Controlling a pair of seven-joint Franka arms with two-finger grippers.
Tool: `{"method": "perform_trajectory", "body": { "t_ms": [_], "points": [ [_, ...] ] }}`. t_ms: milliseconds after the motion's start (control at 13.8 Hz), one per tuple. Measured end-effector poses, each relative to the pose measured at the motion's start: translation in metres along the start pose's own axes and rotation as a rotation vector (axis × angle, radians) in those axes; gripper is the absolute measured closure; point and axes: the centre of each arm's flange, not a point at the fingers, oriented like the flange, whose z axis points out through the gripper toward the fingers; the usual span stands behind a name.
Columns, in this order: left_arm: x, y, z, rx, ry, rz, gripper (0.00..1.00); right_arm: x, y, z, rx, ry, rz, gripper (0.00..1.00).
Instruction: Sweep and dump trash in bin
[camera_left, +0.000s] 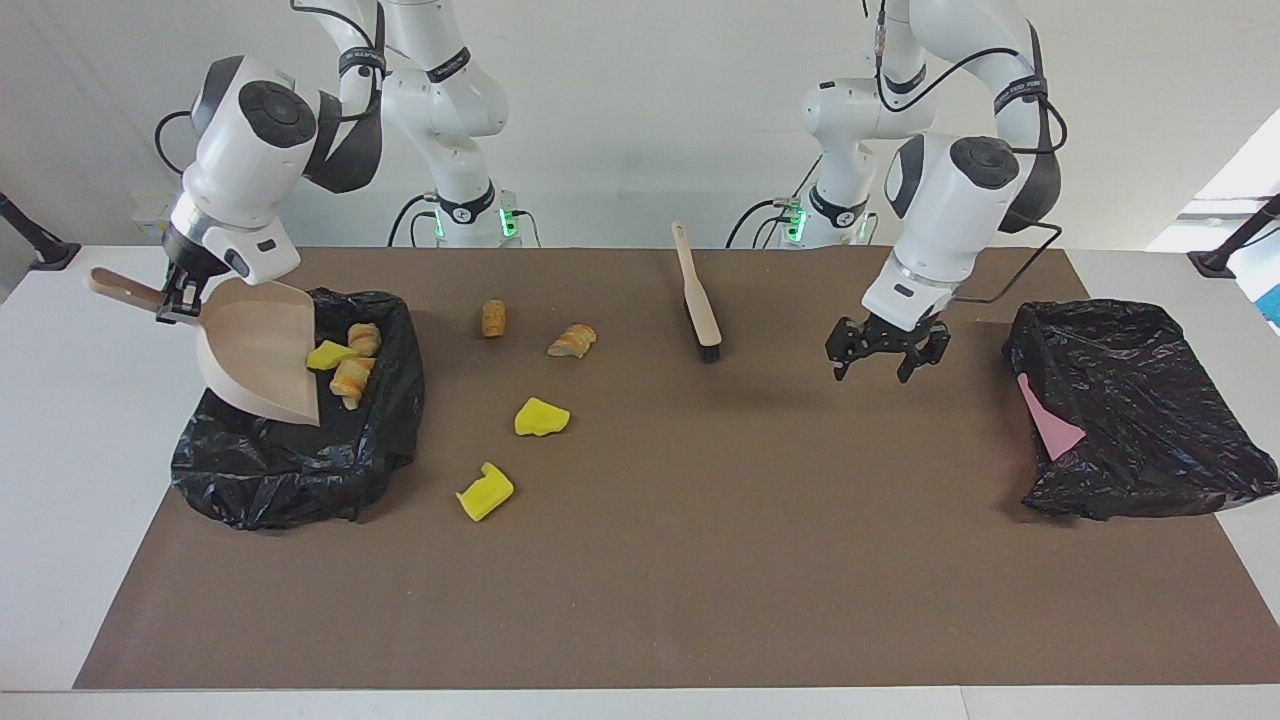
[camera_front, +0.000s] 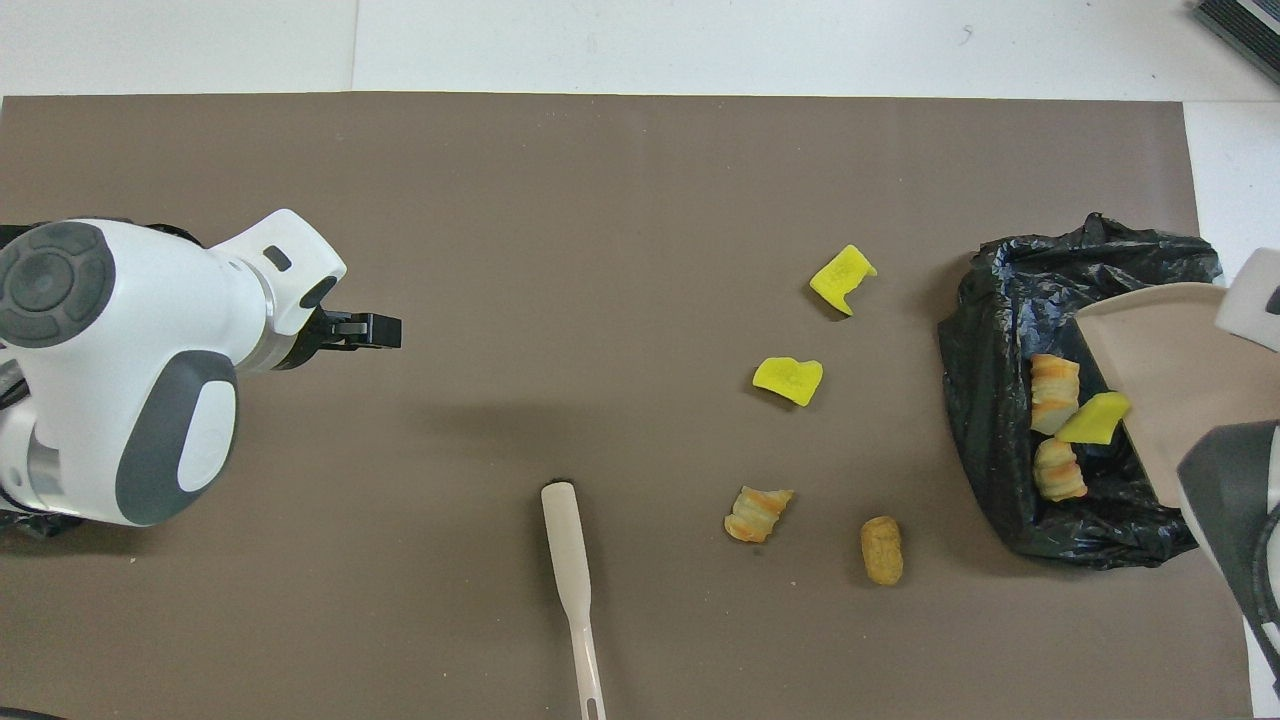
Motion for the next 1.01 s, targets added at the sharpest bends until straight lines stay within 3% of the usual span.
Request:
{"method": "perform_trajectory", "body": {
  "t_ms": [289, 506, 723, 1012],
  "points": [
    [0.013, -0.037, -0.051, 0.018, -0.042, 0.019, 0.00, -0.022, -0.001, -0.027, -0.006, -0.045, 0.029, 0.69],
    [0.014, -0.079, -0.071, 0.023, -0.072, 0.010, 0.00, -0.011, 0.014, -0.063, -0.041, -0.046, 0.100, 0.69],
    [0.005, -0.081, -0.104, 0.026, -0.127, 0.022, 0.00, 0.023, 0.036, -0.095, -0.086, 0.063, 0.218, 0.69],
    [-0.017, -0.078, -0.156, 0.042, -0.090, 0.018, 0.00, 0.083, 0.080, -0.141, -0.033, 0.169, 0.428, 0.69]
  ]
}}
